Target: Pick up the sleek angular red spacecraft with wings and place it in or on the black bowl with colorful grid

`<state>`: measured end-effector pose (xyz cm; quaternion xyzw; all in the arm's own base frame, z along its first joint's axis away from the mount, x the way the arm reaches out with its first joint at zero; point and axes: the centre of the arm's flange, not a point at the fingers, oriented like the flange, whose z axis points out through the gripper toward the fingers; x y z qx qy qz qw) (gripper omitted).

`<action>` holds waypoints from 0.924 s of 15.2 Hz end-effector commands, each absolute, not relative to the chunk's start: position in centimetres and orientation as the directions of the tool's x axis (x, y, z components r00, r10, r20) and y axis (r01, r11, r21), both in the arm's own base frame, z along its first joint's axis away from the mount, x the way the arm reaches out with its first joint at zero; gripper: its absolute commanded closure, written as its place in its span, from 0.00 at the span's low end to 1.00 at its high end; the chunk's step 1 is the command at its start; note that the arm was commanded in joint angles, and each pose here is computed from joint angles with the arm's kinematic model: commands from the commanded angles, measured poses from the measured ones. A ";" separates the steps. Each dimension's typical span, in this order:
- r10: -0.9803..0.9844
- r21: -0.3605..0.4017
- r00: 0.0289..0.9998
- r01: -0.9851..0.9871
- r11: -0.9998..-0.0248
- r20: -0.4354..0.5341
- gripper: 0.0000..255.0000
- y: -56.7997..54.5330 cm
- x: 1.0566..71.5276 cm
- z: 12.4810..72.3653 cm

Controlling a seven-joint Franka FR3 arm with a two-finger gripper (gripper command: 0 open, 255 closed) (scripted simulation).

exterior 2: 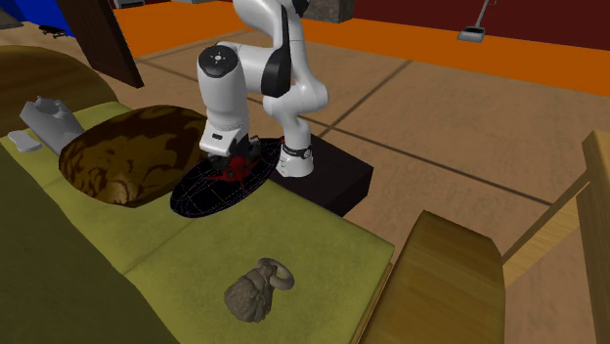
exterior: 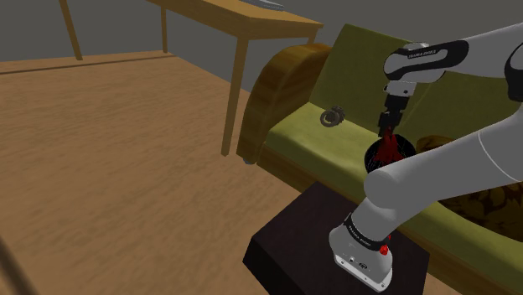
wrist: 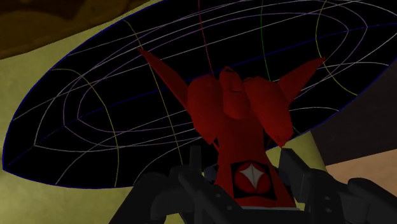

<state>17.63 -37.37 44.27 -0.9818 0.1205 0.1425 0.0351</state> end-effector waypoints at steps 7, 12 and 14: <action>-0.225 -0.056 0.920 -0.256 -0.965 -0.319 1.00 -37.1 17.0 41.9; -0.225 -0.056 0.921 -0.256 -0.965 -0.319 0.00 -37.0 16.7 42.1; -0.225 -0.056 0.921 -0.255 -0.965 -0.319 0.00 -36.9 16.5 41.9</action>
